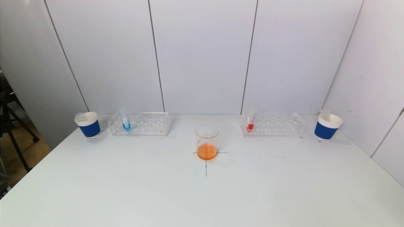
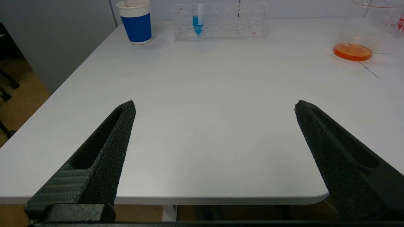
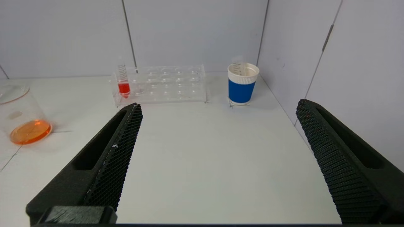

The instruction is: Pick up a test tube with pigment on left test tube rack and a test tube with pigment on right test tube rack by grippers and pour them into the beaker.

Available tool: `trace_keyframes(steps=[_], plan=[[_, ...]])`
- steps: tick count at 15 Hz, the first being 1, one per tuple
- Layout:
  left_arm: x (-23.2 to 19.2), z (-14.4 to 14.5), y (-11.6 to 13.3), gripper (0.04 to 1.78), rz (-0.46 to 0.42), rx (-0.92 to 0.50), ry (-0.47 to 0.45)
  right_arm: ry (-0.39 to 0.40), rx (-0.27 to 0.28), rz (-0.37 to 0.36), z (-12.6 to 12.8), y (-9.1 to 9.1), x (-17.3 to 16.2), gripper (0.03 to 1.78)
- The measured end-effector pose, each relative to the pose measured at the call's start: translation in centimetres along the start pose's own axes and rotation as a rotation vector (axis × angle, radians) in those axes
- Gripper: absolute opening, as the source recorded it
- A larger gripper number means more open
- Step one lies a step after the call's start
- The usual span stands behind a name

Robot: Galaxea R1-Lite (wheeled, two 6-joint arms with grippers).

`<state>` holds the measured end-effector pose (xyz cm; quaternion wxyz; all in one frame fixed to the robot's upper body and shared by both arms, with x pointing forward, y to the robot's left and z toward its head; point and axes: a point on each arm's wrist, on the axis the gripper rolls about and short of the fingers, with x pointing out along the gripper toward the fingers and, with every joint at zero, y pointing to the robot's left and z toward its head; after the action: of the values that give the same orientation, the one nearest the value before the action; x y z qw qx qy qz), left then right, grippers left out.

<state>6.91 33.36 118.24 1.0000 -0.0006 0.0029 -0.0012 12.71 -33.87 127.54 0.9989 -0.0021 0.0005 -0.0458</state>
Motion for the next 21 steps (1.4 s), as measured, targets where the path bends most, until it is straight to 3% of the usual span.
trace_keyframes(steps=[5,9,13,21], plan=[[0.0,0.0,0.0,1.76,0.001,0.0,0.0,0.069,-0.011,0.099,-5.1,-0.2,-5.1,1.77],[0.0,0.0,0.0,1.76,0.0,0.0,0.0,0.014,-0.035,0.104,-7.8,-0.3,-6.0,1.77],[0.0,0.0,0.0,1.76,0.0,-0.001,0.0,0.014,-0.121,0.109,-9.0,-0.3,-6.0,1.77],[0.0,0.0,0.0,1.76,0.0,0.0,0.0,-0.014,-0.102,0.107,-9.2,-0.2,-5.8,1.77]])
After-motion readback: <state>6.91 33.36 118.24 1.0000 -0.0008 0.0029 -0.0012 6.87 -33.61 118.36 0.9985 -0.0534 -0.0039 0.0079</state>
